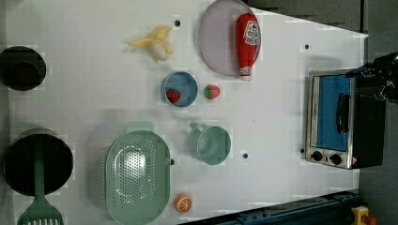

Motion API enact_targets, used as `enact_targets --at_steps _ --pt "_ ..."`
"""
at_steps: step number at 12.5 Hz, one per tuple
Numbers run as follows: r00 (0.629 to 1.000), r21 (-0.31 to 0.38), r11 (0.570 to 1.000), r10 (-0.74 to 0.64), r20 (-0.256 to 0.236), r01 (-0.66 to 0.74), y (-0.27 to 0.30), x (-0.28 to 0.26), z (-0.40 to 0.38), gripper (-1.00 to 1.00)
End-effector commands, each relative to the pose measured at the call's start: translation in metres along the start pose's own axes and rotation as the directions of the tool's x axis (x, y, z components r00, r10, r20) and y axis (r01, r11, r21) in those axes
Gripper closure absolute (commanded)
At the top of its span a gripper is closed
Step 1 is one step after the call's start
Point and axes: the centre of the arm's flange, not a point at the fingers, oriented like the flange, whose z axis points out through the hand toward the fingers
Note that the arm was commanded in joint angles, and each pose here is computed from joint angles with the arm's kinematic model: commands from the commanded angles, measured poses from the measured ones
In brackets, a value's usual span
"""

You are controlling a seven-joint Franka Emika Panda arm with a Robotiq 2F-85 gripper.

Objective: Pick ketchup from plate and place it on table.

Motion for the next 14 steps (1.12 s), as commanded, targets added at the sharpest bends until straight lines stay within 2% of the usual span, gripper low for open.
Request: enact_targets --at_steps 1,3,6,10,14 --pt "0.996 -0.040 0.995 0.089 0.023 -0.088 0.041 -0.047 -0.038 -0.58" --pt "0.997 -0.036 0.996 0.079 0.021 -0.079 0.037 -0.044 -0.033 -1.00" --pt "0.998 -0.034 0.998 0.054 0.024 -0.053 0.024 -0.034 -0.012 -1.00" --pt "0.998 -0.062 0.998 0.024 0.064 -0.020 0.003 -0.019 0.036 -1.00" --pt "0.997 -0.056 0.998 0.005 0.072 0.000 -0.021 -0.006 0.086 -1.00"
